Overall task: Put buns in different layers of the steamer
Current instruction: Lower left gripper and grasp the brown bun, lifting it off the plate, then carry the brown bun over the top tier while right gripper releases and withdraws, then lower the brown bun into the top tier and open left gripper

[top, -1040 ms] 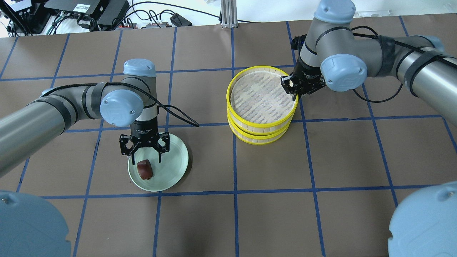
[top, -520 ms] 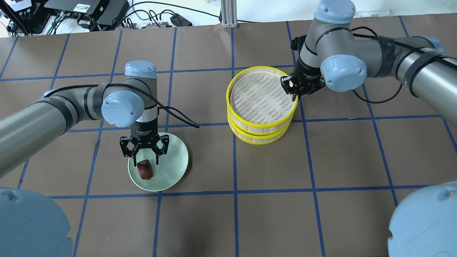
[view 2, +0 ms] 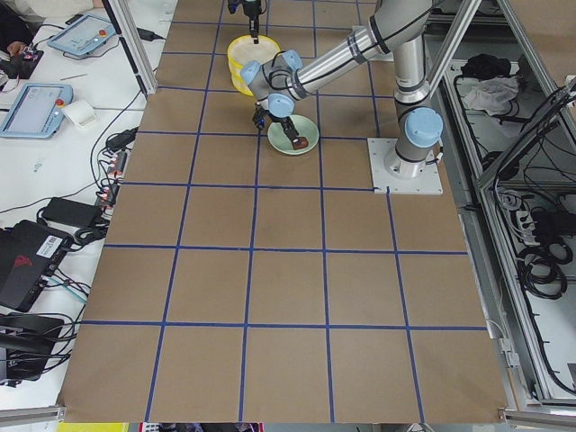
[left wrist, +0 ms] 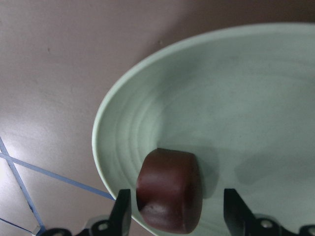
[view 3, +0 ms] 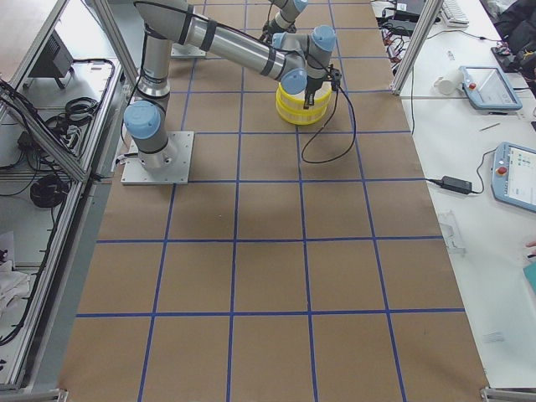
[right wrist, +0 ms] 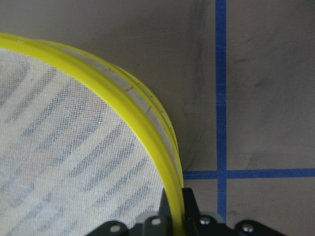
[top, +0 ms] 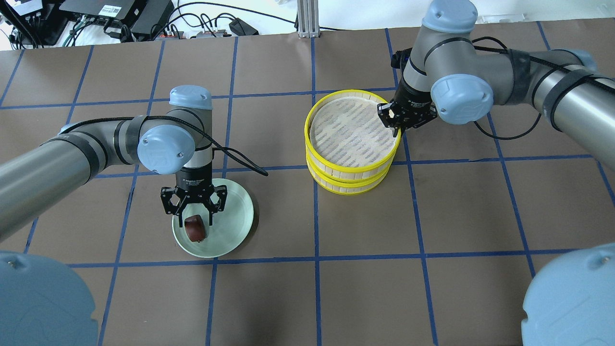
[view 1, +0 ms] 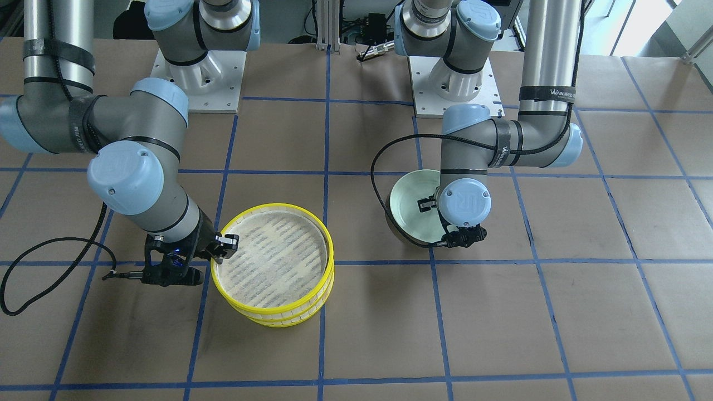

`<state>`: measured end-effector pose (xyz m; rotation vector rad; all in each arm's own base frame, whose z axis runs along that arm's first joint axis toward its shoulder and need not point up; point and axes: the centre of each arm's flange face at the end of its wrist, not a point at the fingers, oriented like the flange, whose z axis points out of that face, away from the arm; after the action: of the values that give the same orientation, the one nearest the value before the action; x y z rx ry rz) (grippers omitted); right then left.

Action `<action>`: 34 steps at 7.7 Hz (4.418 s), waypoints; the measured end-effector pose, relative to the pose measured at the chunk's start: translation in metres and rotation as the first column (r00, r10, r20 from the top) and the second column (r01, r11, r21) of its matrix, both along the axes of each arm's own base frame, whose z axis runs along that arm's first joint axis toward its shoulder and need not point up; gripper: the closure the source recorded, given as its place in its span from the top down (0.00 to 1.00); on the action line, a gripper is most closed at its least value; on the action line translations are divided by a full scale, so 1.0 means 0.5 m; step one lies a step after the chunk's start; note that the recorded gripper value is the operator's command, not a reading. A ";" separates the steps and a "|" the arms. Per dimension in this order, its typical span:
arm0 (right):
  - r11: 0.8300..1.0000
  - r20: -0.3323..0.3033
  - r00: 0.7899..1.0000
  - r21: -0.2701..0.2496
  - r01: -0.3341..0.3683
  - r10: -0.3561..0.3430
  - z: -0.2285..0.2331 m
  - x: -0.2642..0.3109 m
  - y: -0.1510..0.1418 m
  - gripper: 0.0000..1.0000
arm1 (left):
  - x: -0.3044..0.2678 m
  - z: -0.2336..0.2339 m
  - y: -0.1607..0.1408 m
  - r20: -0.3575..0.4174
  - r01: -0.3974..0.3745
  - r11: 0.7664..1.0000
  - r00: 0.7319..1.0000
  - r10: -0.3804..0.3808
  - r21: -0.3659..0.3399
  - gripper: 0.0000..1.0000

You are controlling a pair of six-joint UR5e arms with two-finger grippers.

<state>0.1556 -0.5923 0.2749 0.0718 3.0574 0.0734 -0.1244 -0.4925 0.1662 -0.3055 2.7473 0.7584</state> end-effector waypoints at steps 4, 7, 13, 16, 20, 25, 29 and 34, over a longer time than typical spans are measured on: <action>1.000 0.004 1.000 0.009 0.005 -0.005 -0.009 0.000 0.004 0.06 | -0.001 -0.003 0.000 -0.006 -0.006 1.000 1.000 0.006 -0.001 0.13; 1.000 0.006 1.000 0.010 0.006 -0.006 -0.009 0.000 0.004 0.13 | -0.003 0.011 -0.011 -0.010 -0.007 1.000 1.000 0.007 -0.024 0.13; 1.000 0.007 1.000 0.010 0.008 -0.008 -0.009 0.001 0.004 0.93 | -0.015 0.200 -0.097 -0.049 -0.017 0.972 0.999 0.006 -0.233 0.13; 1.000 0.006 1.000 -0.026 0.007 -0.006 0.029 -0.001 -0.006 1.00 | -0.015 0.238 -0.100 -0.047 -0.010 0.961 0.999 -0.003 -0.277 0.13; 0.999 -0.015 1.000 -0.033 -0.014 0.013 0.210 -0.093 0.006 1.00 | -0.077 0.280 -0.122 -0.104 -0.007 0.915 0.994 -0.038 -0.404 0.14; 0.997 -0.086 0.996 -0.064 -0.034 0.028 0.420 -0.144 0.150 1.00 | -0.239 0.351 -0.144 -0.342 -0.159 0.802 0.938 -0.059 -0.576 0.14; 0.996 -0.090 0.995 -0.067 -0.052 0.046 0.422 -0.106 0.158 1.00 | -0.329 0.434 -0.152 -0.524 -0.307 0.760 0.850 -0.052 -0.573 0.16; 0.997 -0.089 0.995 -0.060 -0.053 0.048 0.414 -0.105 0.154 1.00 | -0.435 0.341 -0.157 -0.587 -0.371 0.771 0.810 -0.004 -0.517 0.87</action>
<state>0.1030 -0.5153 0.4818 -0.0064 3.1469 -0.0225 -0.3420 -0.5712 0.3366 -0.5849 3.5237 -0.0970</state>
